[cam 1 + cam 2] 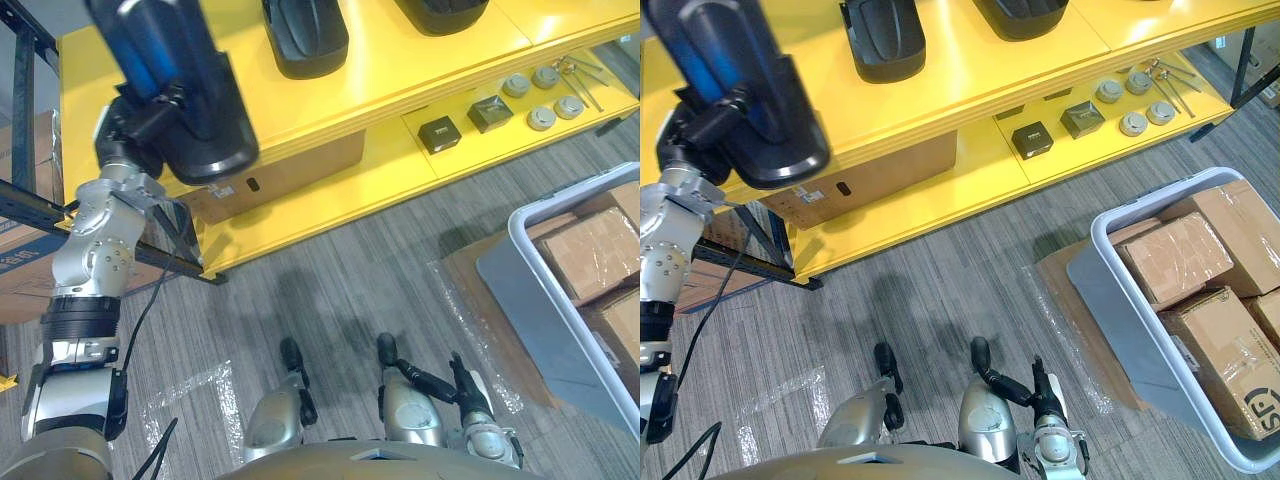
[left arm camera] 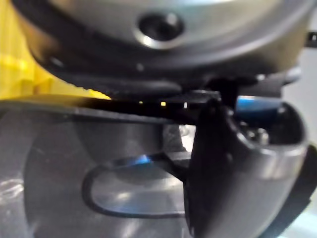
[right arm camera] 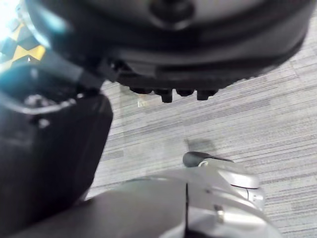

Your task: Walk over and take three plastic housings, then place them on the shelf

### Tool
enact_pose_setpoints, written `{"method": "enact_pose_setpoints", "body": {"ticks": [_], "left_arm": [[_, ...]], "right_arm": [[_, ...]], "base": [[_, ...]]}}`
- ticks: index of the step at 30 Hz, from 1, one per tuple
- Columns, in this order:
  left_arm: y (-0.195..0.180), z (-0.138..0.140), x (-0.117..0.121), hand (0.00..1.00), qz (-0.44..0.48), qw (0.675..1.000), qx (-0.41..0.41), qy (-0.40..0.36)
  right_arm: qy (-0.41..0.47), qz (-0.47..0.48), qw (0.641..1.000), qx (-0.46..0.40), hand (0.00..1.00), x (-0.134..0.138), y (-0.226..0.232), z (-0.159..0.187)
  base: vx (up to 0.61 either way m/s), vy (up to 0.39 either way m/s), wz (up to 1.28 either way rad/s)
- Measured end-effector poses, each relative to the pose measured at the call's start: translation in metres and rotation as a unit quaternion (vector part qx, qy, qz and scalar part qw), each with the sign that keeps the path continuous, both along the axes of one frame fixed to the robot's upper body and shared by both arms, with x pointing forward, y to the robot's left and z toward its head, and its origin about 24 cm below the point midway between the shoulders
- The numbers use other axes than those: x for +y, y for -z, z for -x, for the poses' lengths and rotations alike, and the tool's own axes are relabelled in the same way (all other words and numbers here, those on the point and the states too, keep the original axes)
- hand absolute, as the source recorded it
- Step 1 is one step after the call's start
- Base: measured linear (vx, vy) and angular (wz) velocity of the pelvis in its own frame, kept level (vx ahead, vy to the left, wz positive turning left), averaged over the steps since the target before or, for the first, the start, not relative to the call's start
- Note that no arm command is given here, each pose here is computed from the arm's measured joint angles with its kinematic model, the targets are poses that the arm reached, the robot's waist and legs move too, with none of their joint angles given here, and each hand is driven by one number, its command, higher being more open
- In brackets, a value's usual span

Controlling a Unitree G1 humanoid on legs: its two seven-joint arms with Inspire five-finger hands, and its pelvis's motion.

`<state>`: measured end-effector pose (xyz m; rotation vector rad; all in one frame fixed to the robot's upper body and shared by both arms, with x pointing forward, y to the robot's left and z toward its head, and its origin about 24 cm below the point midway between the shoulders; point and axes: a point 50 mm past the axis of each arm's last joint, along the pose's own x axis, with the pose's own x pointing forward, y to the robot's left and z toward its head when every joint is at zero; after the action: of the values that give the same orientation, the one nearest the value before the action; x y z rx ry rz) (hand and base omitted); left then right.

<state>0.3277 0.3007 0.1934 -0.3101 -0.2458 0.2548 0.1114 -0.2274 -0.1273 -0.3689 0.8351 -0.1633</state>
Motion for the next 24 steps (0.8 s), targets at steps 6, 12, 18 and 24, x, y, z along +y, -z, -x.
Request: {"method": "enact_pose_setpoints", "body": {"ticks": [6,12,18,24], "left_arm": [[-0.015,0.001,0.027,0.00,0.032,0.995,-0.039,-0.083],[-0.041,-0.005,0.020,0.00,0.035,0.993,-0.085,-0.079],[-0.073,-0.011,0.007,0.00,0.013,0.990,-0.120,-0.065],[-0.088,-0.014,0.006,0.00,0.023,0.987,-0.136,-0.082]], "right_arm": [[0.015,-0.008,1.000,-0.005,1.00,0.000,-0.001,-0.001],[0.008,-0.014,1.000,-0.022,1.00,0.006,-0.005,-0.008],[0.008,-0.025,0.999,-0.037,1.00,0.012,-0.008,-0.015],[0.001,-0.029,0.999,-0.041,1.00,0.016,-0.009,-0.022]], "base": [[0.00,0.001,0.01],[0.03,0.001,-0.05],[0.05,0.000,-0.09],[0.02,-0.006,-0.08]]}}
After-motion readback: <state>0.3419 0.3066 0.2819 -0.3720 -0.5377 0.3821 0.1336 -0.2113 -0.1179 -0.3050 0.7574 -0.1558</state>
